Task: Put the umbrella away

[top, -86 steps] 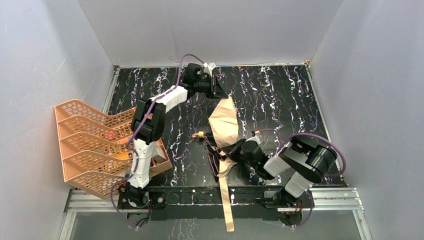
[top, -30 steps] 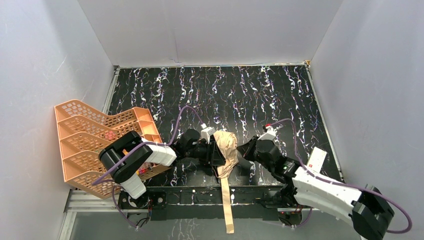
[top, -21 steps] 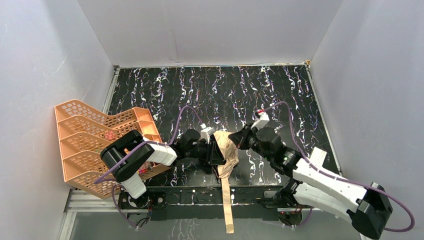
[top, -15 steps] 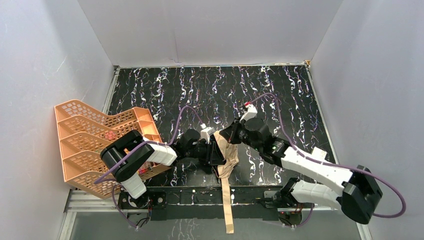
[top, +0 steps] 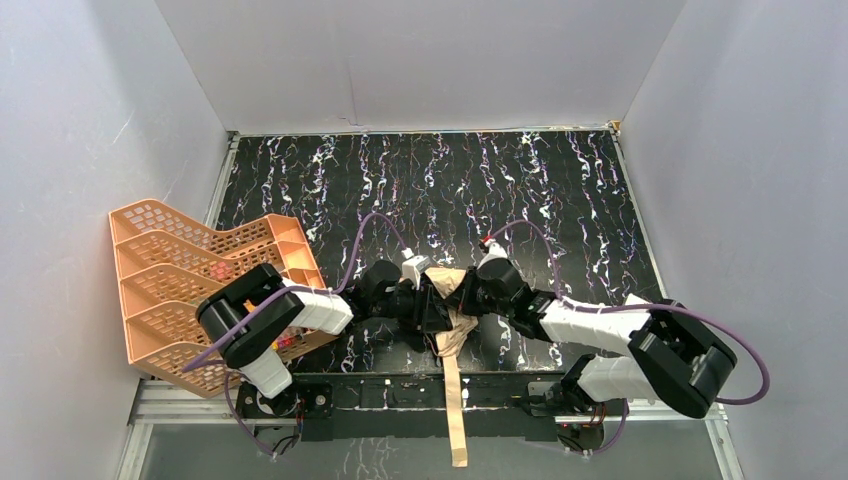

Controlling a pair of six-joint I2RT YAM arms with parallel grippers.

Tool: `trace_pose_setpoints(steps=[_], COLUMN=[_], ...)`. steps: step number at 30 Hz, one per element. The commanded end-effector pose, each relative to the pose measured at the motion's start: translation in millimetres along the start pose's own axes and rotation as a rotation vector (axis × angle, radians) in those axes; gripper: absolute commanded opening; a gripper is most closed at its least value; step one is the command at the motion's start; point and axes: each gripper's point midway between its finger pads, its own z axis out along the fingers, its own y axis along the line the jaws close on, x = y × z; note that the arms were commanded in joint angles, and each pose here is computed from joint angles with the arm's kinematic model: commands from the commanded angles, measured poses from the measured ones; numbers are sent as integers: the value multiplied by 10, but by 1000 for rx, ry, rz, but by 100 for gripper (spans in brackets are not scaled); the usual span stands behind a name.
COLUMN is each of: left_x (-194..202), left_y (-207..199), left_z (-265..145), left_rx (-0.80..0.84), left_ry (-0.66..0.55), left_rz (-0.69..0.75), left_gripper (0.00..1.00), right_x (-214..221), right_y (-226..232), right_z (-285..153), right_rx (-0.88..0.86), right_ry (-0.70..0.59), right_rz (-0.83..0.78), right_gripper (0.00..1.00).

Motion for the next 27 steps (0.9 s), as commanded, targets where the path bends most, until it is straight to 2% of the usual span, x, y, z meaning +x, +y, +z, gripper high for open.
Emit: trace_pose_setpoints(steps=[1, 7, 12, 17, 20, 27], left_x=[340, 250, 20, -415, -680, -1239], left_y=[313, 205, 54, -85, -104, -8], left_z=[-111, -180, -381, -745, -923, -1063], left_rx=[-135, -123, -157, -259, -314, -294], left_ry=[88, 62, -7, -138, -184, -168], left_rz=[-15, -11, 19, 84, 106, 178], left_gripper=[41, 50, 58, 71, 74, 81], right_x=[206, 418, 562, 717, 780, 857], right_y=[-191, -470, -707, -843, -852, -828], right_z=[74, 134, 127, 87, 77, 41], right_rx=[11, 70, 150, 186, 171, 138], right_ry=[27, 60, 89, 135, 154, 194], right_rz=[48, 50, 57, 70, 70, 41], right_gripper=[0, 0, 0, 0, 0, 0])
